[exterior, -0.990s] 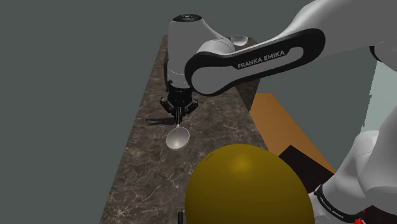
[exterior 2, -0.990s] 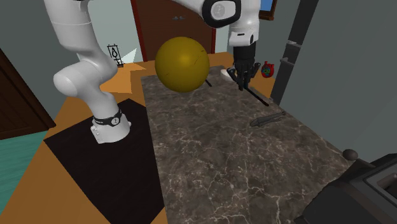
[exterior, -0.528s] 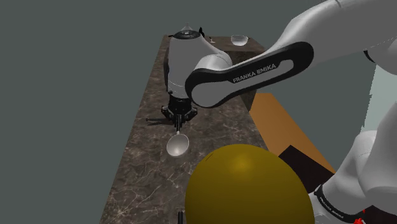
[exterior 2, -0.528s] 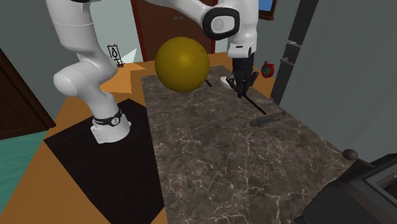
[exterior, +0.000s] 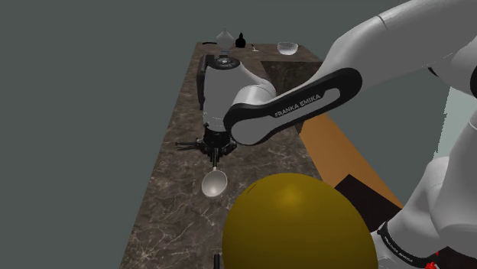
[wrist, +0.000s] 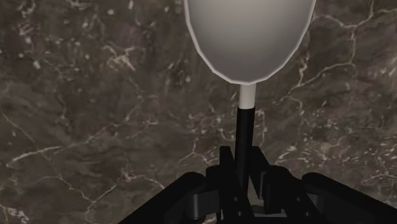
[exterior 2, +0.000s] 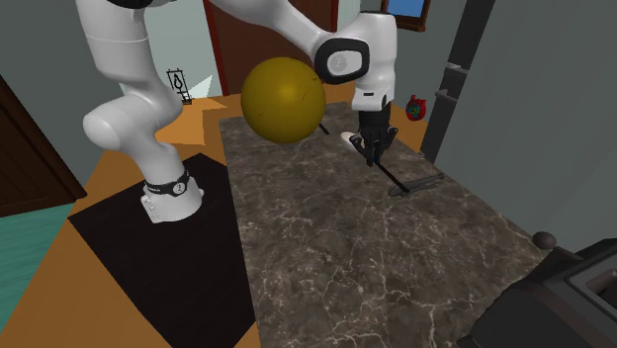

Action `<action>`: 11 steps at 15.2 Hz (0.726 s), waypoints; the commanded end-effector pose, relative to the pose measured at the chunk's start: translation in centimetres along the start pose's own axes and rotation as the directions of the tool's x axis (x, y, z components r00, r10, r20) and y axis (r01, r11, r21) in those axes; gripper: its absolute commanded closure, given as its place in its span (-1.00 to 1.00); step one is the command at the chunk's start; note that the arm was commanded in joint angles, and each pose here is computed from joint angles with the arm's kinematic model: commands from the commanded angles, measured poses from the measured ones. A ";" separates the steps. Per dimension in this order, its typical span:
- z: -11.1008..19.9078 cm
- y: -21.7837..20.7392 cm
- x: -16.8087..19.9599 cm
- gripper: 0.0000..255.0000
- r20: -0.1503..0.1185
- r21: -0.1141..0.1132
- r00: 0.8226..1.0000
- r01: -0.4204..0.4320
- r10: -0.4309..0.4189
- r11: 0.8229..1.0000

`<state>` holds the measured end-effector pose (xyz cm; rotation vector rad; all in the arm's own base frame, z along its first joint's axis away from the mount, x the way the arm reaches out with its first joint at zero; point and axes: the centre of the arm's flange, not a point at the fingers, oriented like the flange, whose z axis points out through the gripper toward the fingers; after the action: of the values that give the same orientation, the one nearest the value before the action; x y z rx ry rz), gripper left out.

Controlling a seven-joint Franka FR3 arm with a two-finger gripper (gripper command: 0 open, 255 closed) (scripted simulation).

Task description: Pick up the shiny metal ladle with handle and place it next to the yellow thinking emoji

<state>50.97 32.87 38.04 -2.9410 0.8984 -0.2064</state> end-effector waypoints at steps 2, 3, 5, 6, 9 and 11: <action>1.5 0.2 -0.2 1.00 0.000 0.001 1.000 0.000 0.000 1.000; 2.0 0.2 -0.3 1.00 0.000 0.001 1.000 0.000 0.000 1.000; 3.5 0.4 -0.5 1.00 0.000 0.001 1.000 0.000 0.000 1.000; 3.5 0.4 -0.5 1.00 0.000 0.001 1.000 0.000 0.000 1.000; 3.5 0.4 -0.5 1.00 0.000 0.001 1.000 0.000 0.000 1.000; 3.5 0.4 -0.5 1.00 0.000 0.001 1.000 0.000 0.000 1.000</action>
<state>50.90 32.87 34.56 -2.9402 0.8984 -0.2074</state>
